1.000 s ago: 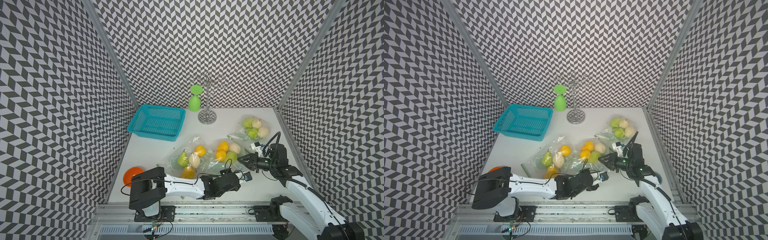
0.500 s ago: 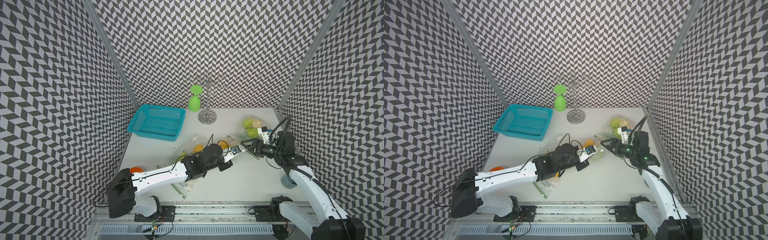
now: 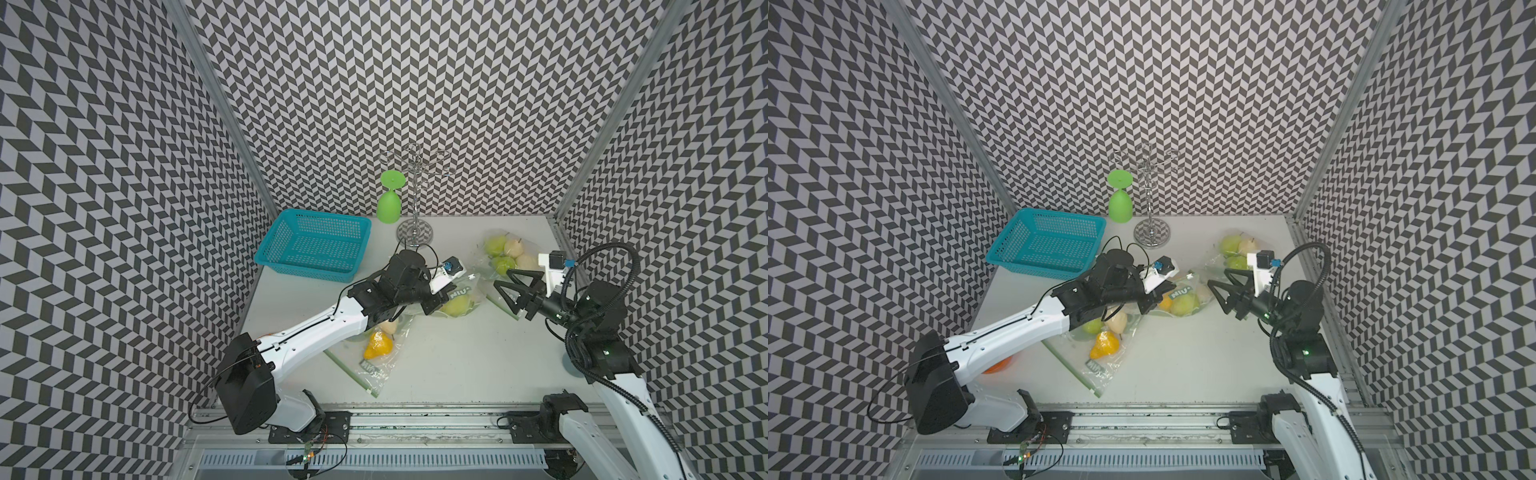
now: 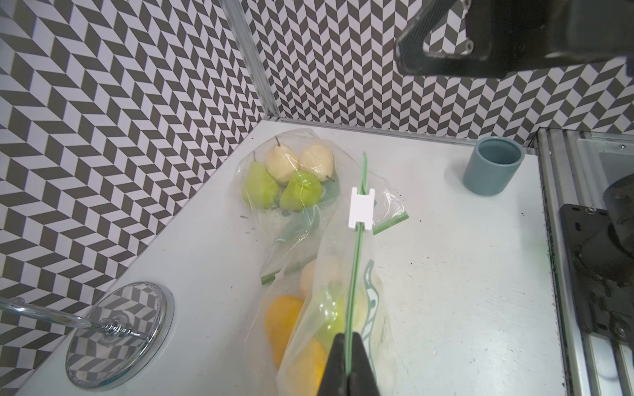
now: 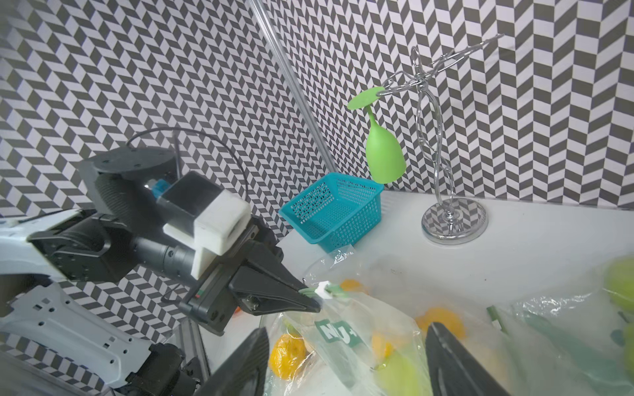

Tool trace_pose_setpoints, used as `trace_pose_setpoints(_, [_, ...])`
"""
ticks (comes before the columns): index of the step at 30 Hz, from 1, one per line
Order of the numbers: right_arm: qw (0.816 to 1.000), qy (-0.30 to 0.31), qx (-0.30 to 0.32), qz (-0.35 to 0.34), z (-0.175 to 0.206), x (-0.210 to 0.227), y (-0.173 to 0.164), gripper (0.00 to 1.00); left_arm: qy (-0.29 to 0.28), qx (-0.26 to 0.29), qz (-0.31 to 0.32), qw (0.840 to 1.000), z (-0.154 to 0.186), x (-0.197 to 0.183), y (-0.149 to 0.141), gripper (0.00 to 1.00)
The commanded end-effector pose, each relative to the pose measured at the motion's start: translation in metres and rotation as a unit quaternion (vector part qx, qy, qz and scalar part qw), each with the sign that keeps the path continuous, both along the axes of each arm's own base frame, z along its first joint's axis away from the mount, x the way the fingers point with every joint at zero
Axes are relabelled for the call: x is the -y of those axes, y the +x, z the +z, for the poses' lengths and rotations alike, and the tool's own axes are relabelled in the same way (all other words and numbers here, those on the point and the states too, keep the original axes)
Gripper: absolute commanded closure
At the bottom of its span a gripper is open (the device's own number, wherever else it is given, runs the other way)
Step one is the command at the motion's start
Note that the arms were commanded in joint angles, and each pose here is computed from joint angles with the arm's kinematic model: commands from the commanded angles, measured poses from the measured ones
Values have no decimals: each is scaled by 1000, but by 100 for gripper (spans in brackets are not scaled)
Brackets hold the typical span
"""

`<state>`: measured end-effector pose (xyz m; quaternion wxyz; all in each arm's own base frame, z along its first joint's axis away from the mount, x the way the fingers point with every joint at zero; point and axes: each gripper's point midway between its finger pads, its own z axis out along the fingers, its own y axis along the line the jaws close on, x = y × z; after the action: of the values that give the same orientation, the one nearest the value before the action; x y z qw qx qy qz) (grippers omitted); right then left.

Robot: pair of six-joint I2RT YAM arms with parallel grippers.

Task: Open the zip-top bag and take out the pear
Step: Pick up the zipper food storage bag at the center of the board.

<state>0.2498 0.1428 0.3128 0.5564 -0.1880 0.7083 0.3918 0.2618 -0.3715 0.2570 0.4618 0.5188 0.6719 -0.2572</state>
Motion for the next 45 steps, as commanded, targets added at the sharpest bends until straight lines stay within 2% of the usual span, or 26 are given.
trace_pose_setpoints(1, [997, -37, 65, 17, 10, -13, 7, 28, 6, -17, -40, 999, -1, 6, -9, 100])
trace_pose_setpoints(8, [991, -88, 72, 65, 0, -47, 14, 31, 11, -25, -23, 999, -5, 0, 3, 100])
trace_pose_setpoints(15, [992, -90, 77, 54, -7, -45, 20, 33, 11, -25, -21, 999, -3, -7, 5, 100])
trace_pose_setpoints(21, [993, -87, 73, 43, -8, -45, 29, 29, 19, -30, -27, 999, -6, -11, 2, 100])
trace_pose_setpoints(25, [992, -83, 73, 57, -11, -49, 30, 29, 16, -30, -29, 999, -6, -11, 1, 100])
trace_pose_setpoints(28, [990, -74, 67, 95, -15, -57, 24, 30, 17, -31, -28, 999, -6, -12, 1, 100])
trace_pose_setpoints(33, [989, -63, 51, 125, -26, -63, 17, 38, 20, -32, -23, 999, -7, -16, 3, 100])
trace_pose_setpoints(37, [990, -57, 50, 120, -26, -61, 15, 50, 19, -33, -22, 999, -6, -19, 4, 100])
trace_pose_setpoints(41, [990, -54, 44, 127, -28, -62, 12, 56, 20, -32, -17, 999, -6, -24, 8, 100])
trace_pose_setpoints(45, [990, -52, 43, 126, -27, -62, 13, 66, 19, -32, -14, 999, -6, -26, 10, 100])
